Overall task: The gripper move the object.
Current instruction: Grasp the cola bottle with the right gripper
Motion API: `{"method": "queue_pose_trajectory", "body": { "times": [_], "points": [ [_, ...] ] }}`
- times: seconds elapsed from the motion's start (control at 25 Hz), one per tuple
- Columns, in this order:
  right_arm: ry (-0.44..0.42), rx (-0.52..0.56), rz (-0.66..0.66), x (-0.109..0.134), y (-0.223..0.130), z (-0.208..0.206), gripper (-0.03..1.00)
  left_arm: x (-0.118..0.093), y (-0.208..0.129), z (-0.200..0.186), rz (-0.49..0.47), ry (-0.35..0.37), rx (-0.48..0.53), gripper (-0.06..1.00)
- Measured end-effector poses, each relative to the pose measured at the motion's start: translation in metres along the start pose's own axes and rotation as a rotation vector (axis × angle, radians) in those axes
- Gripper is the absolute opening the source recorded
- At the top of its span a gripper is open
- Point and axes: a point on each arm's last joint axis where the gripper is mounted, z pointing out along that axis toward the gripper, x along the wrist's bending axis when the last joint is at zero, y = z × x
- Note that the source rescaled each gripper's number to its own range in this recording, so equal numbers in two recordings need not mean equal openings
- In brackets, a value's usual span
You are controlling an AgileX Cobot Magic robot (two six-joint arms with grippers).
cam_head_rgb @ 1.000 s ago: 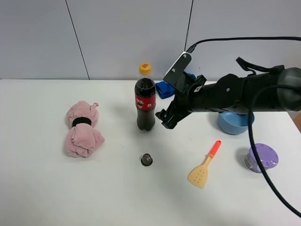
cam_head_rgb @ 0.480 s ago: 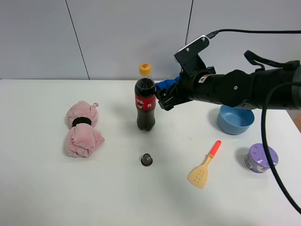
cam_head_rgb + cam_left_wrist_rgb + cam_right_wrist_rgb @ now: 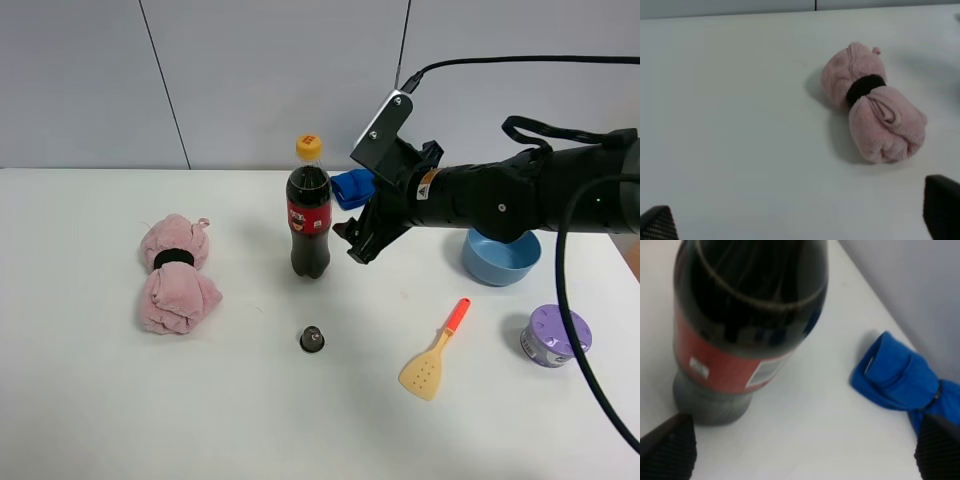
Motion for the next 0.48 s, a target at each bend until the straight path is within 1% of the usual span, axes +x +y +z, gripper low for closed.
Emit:
{"method": "queue_pose_trajectory", "body": {
  "times": [0.12, 0.24, 0.48],
  "points": [
    [-0.026, -0.039, 0.044, -0.0024, 0.0035, -0.0001, 0.67, 0.0, 0.0, 0.0, 0.0, 0.0, 0.0, 1.0],
    [-0.032, -0.043, 0.088, -0.0032, 0.0039, -0.0001, 0.67, 0.0, 0.0, 0.0, 0.0, 0.0, 0.0, 1.0],
    [0.01, 0.024, 0.093, 0.001, -0.0021, 0.0, 0.67, 0.0, 0.0, 0.0, 0.0, 0.0, 0.0, 1.0]
  ]
}}
